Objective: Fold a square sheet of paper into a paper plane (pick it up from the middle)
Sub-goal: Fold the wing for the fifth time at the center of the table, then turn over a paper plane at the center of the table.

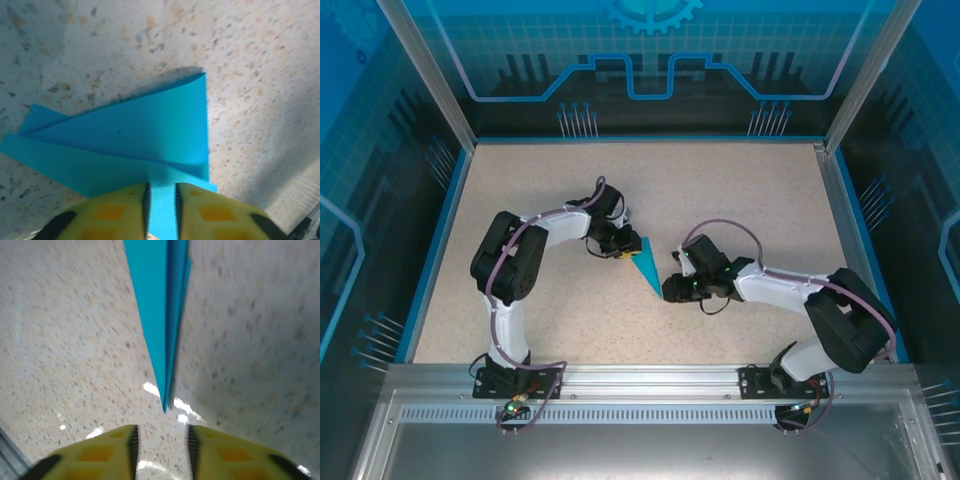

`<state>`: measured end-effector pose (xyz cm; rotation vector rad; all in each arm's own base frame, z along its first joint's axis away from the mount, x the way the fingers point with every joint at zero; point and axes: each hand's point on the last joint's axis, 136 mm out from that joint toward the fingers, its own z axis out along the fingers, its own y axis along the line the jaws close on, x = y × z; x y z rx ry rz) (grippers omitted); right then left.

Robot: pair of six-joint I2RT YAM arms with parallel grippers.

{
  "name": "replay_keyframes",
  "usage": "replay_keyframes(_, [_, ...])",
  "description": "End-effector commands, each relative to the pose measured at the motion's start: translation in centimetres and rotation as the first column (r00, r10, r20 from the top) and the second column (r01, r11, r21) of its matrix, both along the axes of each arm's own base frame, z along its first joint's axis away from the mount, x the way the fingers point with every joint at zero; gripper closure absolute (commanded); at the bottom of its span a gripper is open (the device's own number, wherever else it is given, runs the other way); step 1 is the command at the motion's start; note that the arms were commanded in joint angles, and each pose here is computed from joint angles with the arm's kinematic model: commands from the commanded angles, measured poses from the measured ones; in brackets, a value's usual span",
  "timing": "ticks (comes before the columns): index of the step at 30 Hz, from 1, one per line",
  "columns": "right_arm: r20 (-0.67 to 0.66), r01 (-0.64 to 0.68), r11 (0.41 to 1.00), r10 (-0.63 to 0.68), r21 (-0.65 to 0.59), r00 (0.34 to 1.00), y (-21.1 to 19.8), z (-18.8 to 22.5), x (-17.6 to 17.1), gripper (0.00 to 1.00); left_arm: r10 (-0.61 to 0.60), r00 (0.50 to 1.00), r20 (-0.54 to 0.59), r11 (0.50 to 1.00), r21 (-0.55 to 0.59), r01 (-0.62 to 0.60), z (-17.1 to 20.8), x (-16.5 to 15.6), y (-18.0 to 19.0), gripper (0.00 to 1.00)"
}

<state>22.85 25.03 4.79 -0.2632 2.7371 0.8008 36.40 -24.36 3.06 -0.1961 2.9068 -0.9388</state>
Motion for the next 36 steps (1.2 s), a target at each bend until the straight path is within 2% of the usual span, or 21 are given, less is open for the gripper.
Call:
replay_keyframes(1, [0.087,0.082,0.997,-0.080,-0.017,0.993,-0.5,2.1,2.3,0.53,0.032,0.993,0.112,0.999,-0.039,-0.028,5.5,1.2,-0.4,0.69])
replay_keyframes(4, [0.119,0.184,0.982,-0.179,-0.034,0.977,-2.0,2.5,4.1,0.38,0.061,0.990,0.131,0.998,0.001,-0.061,6.4,0.4,0.3,0.60])
replay_keyframes(6, [0.130,0.248,0.968,-0.241,-0.038,0.962,-3.1,2.7,5.2,0.29,0.085,0.987,0.139,0.993,0.074,-0.096,6.5,-0.2,1.1,0.54])
replay_keyframes(12, [0.132,0.407,0.911,-0.396,-0.066,0.909,-6.5,2.0,6.9,0.12,0.069,0.989,0.134,0.951,0.291,-0.106,5.4,-2.6,1.3,0.43])
replay_keyframes(16, [0.118,0.467,0.881,-0.458,-0.073,0.881,-8.4,1.0,7.0,0.06,0.037,0.993,0.114,0.918,0.388,-0.079,4.0,-3.2,0.0,0.40])
replay_keyframes(19, [0.112,0.484,0.870,-0.474,-0.091,0.873,-9.3,0.4,6.5,0.03,0.026,0.996,0.088,0.909,0.412,-0.061,2.9,-3.1,-1.0,0.39])
replay_keyframes(24, [0.103,0.495,0.862,-0.485,-0.113,0.868,-10.3,-0.2,5.9,0.02,0.005,0.999,0.049,0.900,0.435,-0.026,1.7,-2.5,-2.2,0.38])
replay_keyframes(28, [0.104,0.509,0.852,-0.499,-0.127,0.861,-10.8,-0.4,5.7,0.02,-0.002,0.999,0.048,0.876,0.483,-0.021,1.3,-2.3,-1.7,0.38])
replay_keyframes(36, [0.107,0.524,0.836,-0.513,-0.163,0.851,-11.5,-0.2,5.9,0.02,-0.008,0.999,0.042,0.860,0.511,-0.015,1.5,-3.2,-0.6,0.47])
